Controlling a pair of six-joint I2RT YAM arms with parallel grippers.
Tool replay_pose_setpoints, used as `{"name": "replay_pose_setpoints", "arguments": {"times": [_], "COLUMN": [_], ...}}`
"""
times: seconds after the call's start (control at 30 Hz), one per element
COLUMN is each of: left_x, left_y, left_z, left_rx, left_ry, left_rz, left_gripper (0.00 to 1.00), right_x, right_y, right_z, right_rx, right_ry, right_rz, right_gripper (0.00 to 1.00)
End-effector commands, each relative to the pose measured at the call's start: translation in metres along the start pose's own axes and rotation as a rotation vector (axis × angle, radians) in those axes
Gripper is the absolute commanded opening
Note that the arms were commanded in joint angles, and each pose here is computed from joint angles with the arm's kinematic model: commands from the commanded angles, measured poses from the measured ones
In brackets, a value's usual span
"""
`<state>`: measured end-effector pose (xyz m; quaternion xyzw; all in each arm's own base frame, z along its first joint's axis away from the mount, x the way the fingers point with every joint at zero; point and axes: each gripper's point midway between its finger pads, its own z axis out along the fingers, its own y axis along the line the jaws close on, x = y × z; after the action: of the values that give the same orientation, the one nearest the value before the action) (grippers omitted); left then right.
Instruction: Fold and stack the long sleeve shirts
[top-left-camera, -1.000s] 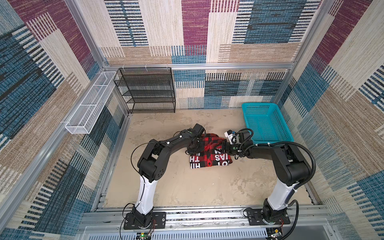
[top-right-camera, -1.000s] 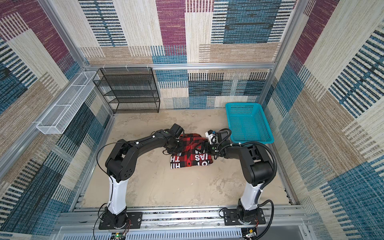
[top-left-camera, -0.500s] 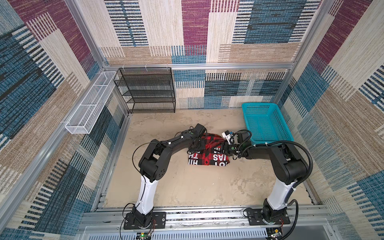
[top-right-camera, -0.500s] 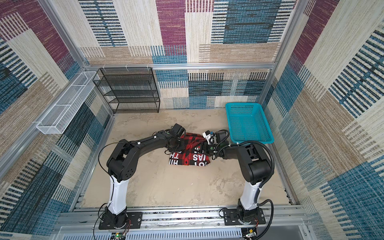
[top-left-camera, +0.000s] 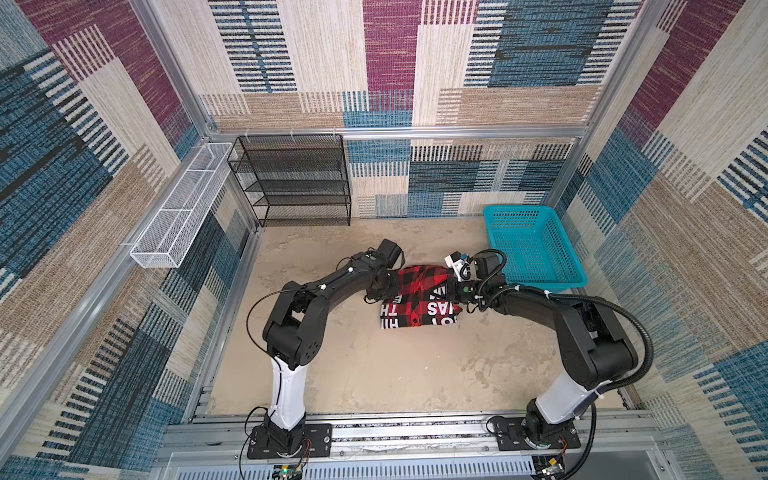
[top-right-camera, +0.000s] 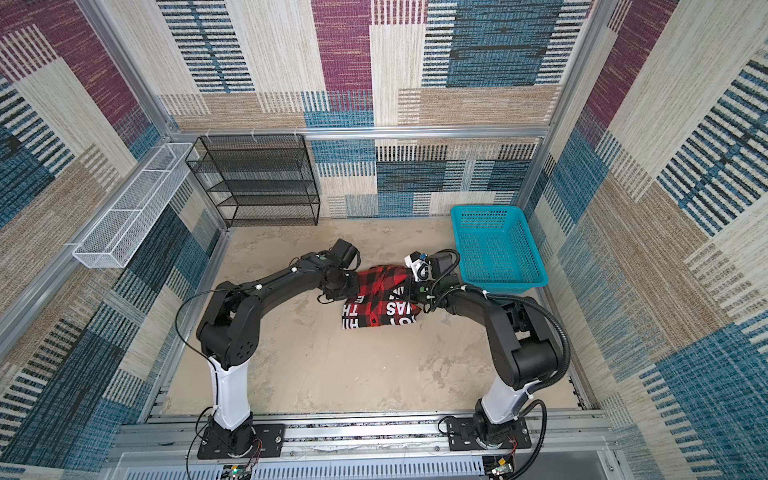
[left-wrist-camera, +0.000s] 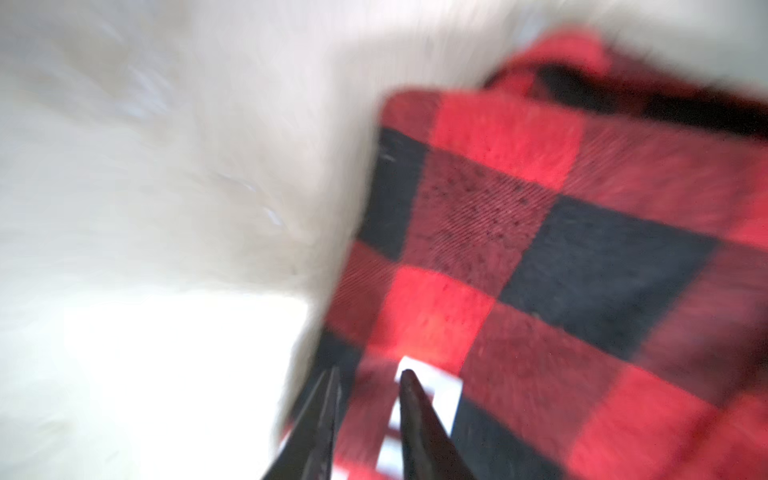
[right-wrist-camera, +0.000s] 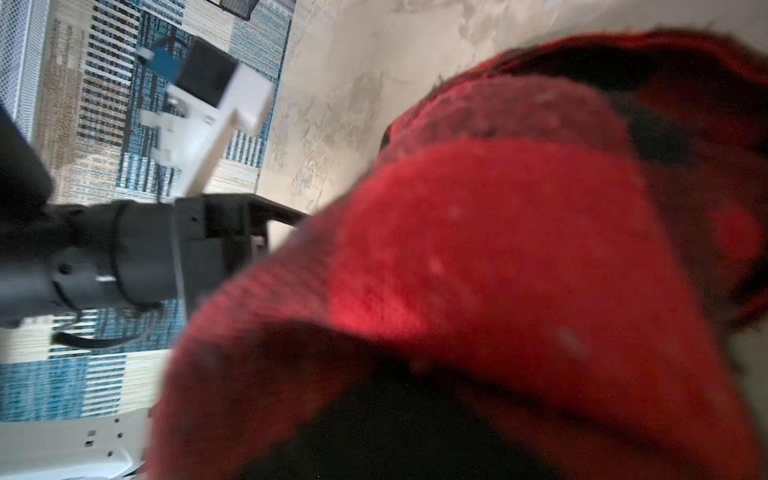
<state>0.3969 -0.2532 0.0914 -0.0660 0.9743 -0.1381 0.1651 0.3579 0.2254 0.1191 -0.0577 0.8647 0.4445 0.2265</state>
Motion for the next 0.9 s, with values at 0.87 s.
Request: {"name": "replay_pose_setpoints", "arguments": {"times": [0.87], "left_x": [0.043], "left_y": [0.052], "left_z": [-0.111], "left_rx": [0.118], "left_ry": [-0.100], "left_rz": [-0.011], "left_gripper": [0.33], "right_x": [0.025], "right_y": [0.001], "right_z": [-0.179], "right_rx": [1.097], "right_ry": [0.069], "right_rz": [-0.038], "right_gripper": [0.06]}}
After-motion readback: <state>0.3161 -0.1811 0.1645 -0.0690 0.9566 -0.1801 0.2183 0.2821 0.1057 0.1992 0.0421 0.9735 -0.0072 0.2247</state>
